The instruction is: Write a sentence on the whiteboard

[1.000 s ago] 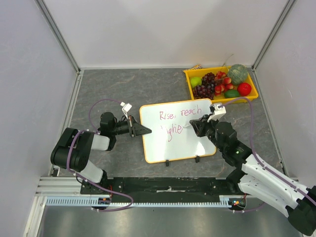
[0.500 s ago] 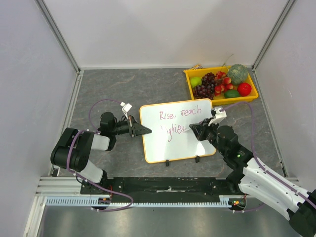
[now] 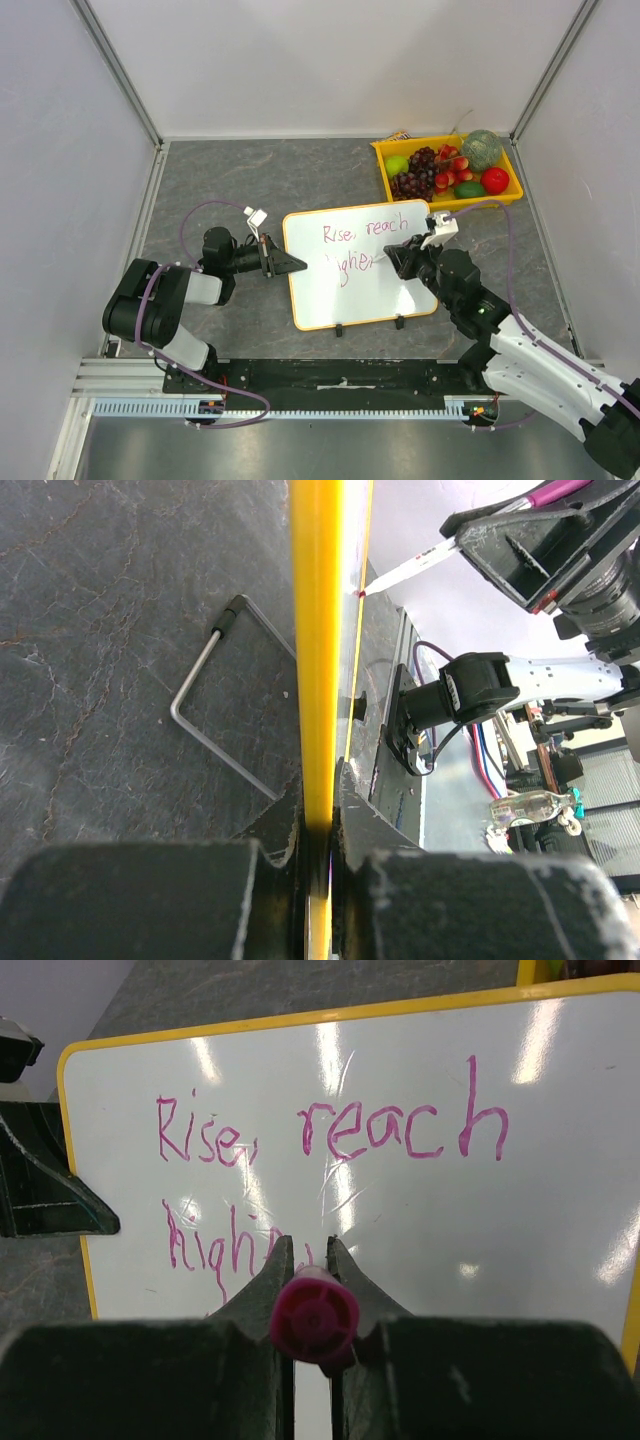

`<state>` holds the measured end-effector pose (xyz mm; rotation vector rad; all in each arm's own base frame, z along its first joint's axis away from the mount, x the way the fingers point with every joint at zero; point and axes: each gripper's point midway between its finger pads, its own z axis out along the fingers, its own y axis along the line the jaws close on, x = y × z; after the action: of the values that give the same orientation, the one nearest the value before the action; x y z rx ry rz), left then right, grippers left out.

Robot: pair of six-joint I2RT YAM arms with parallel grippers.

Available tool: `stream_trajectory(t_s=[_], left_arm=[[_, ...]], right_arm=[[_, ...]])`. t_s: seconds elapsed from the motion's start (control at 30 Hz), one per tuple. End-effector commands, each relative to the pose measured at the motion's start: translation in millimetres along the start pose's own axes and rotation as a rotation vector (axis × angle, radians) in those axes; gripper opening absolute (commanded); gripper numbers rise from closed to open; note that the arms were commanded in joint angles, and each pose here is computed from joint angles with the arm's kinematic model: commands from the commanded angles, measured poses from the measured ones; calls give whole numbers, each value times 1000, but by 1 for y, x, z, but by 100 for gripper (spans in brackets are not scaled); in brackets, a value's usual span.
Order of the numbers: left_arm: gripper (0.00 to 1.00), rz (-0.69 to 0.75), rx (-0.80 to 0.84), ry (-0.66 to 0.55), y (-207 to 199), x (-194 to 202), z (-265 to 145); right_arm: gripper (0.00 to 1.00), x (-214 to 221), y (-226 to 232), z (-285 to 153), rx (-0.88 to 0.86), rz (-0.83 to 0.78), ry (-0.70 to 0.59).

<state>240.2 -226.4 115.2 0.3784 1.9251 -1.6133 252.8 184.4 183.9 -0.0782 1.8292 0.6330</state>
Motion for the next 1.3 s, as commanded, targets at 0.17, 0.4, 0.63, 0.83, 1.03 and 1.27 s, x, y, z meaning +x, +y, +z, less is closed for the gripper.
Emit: stream_trajectory(t_s=[0.17,0.4,0.63,0.83,1.03,1.27], left_arm=[[2,22,-33,44,13,18,3],[2,21,-33,46,13,19,3],[2,19,-34,47,14,20,3],[2,17,-34,45,14,19,3],[2,17,-33,47,14,19,3],[2,18,-34,45,14,18,3]], right_arm=[[0,-31,-7,5,75,-42,-76],[0,-33,-8,6,87,-52,-78],[0,-23,-13,3,99,-53,-53],[0,-10,-19,0,107,-49,-24],[0,-3,-21,-3,107,-50,-8],[0,-17,-12,-2,83,-40,-33]])
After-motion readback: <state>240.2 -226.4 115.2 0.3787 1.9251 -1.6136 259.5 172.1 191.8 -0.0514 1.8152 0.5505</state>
